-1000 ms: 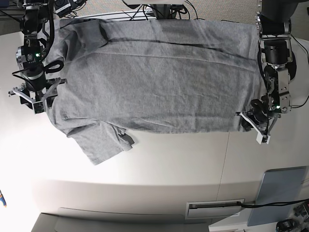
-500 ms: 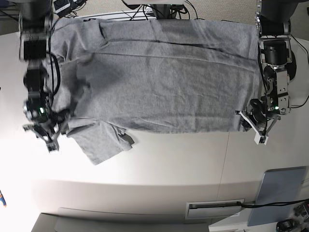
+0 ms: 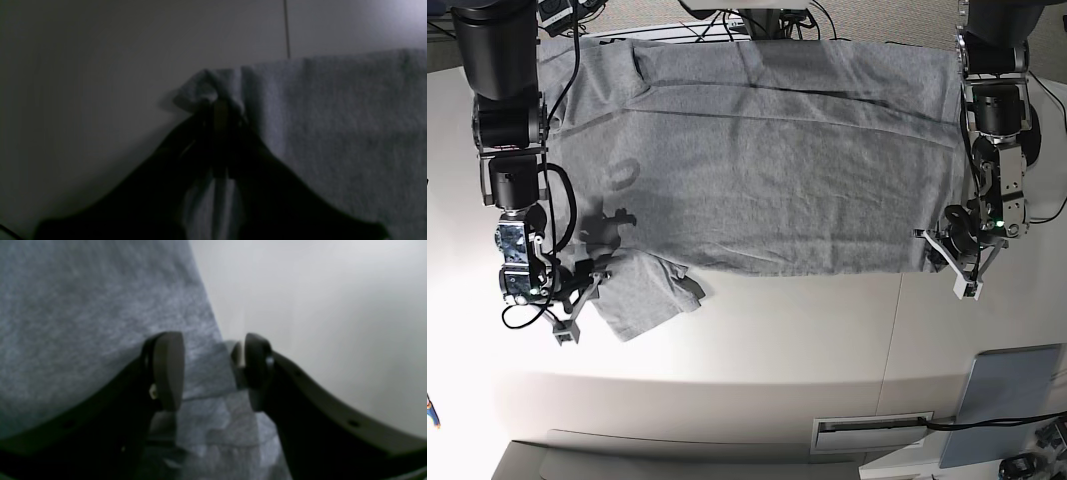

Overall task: Fold the T-shirt properly
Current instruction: 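Grasp the hem corners and fold the hem up toward the collar, then hold the folded shirt with both grippers and smooth it flat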

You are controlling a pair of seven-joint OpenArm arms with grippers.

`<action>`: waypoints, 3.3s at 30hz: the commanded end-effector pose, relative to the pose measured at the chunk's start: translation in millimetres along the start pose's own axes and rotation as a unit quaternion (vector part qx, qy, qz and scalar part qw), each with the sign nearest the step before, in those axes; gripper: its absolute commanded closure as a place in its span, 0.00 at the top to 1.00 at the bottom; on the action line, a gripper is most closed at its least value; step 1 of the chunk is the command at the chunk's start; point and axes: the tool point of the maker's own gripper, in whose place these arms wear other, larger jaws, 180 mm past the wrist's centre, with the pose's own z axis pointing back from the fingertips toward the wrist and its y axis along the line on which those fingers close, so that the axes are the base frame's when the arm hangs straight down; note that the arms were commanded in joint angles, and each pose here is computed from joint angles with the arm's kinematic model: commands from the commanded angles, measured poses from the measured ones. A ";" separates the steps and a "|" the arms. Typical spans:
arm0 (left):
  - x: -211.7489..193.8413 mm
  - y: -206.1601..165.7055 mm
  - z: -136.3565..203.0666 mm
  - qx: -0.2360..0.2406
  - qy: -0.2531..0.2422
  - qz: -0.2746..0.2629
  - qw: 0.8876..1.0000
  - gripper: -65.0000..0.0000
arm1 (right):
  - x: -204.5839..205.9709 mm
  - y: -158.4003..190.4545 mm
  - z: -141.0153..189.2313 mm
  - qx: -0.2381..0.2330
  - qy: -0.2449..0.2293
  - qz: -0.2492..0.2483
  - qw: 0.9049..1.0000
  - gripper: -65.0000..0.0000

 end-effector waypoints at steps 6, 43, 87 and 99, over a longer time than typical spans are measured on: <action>0.7 4.0 1.6 0.006 0.006 -0.003 1.000 0.00 | 0.8 -7.8 1.2 -0.008 0.007 -0.006 1.000 0.13; -51.5 -22.1 124.8 -0.049 -0.077 0.030 0.995 0.00 | -104.7 -22.0 178.5 -0.190 -0.099 0.122 0.969 0.00; -42.0 -28.4 150.1 -0.057 -0.114 -0.004 0.992 0.00 | -234.2 -14.7 208.2 -0.223 0.043 0.119 0.967 0.00; -77.4 -37.2 170.8 -0.066 -0.081 -0.028 0.994 0.00 | -233.8 -14.6 208.1 -0.222 0.042 0.119 0.967 0.00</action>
